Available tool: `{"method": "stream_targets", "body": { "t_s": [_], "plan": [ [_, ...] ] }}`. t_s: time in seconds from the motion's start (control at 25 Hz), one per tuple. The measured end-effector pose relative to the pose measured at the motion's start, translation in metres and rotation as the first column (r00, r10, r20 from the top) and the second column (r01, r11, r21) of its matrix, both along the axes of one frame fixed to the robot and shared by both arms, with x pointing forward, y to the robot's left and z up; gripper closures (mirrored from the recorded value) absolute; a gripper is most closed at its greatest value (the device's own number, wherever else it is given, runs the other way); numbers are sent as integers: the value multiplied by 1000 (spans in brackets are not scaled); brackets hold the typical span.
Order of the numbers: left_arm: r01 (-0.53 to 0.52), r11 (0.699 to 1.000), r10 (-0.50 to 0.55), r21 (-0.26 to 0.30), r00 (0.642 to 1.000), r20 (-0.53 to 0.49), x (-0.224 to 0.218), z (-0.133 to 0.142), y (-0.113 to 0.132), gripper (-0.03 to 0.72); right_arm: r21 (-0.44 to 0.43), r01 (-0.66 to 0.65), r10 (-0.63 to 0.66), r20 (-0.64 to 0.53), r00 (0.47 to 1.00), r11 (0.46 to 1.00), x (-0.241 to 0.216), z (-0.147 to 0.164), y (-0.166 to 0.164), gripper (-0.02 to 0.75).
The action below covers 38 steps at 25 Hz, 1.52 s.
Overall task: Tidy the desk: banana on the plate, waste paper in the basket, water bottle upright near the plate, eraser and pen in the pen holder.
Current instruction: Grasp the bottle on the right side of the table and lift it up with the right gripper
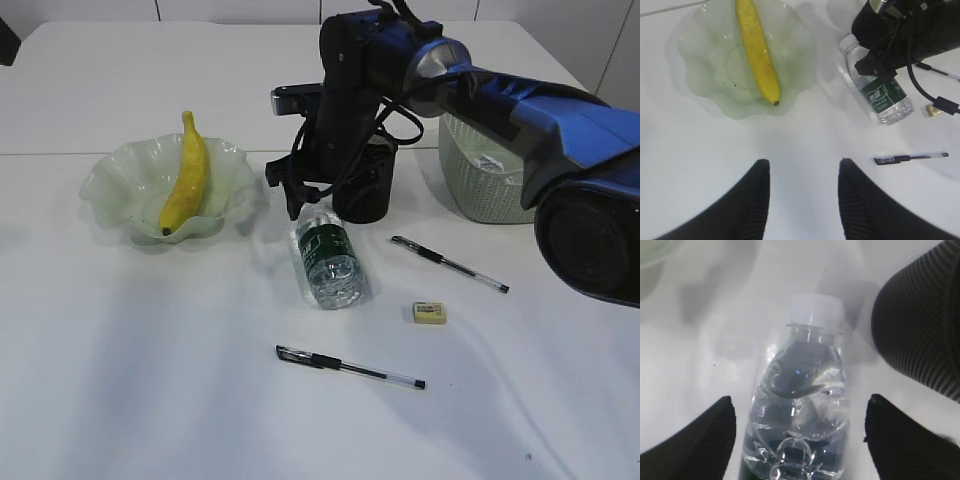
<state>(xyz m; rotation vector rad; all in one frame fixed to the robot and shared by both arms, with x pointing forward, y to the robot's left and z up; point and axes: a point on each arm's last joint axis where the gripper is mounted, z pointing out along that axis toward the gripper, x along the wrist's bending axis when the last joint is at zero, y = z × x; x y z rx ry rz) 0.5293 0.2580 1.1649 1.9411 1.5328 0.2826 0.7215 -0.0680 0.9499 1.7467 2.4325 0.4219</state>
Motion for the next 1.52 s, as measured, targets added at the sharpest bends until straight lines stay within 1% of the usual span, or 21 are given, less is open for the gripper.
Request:
{"method": "stream_targets", "body": {
  "t_s": [0.36, 0.64, 0.84, 1.24, 1.52],
  "plan": [
    [1, 1000, -1, 0, 1000, -2, 0, 0, 0, 370, 3, 0, 0, 4, 1000, 1000, 1, 1, 0, 143],
    [2, 1000, -2, 1, 1000, -6, -1, 0, 0, 370, -6, 0, 0, -13, 1000, 1000, 1, -10, 1, 143],
    [2, 1000, -2, 1, 1000, -6, -1, 0, 0, 370, -8, -2, 2, -14, 1000, 1000, 1, -10, 2, 143],
    [3, 1000, -3, 1, 1000, -8, -1, 0, 0, 370, -20, -4, 4, -39, 999, 1000, 1, -26, 3, 143],
    [4, 1000, -4, 1, 1000, -12, -1, -1, 0, 370, -22, -4, 3, -43, 999, 1000, 2, -28, 3, 144]
  ]
}}
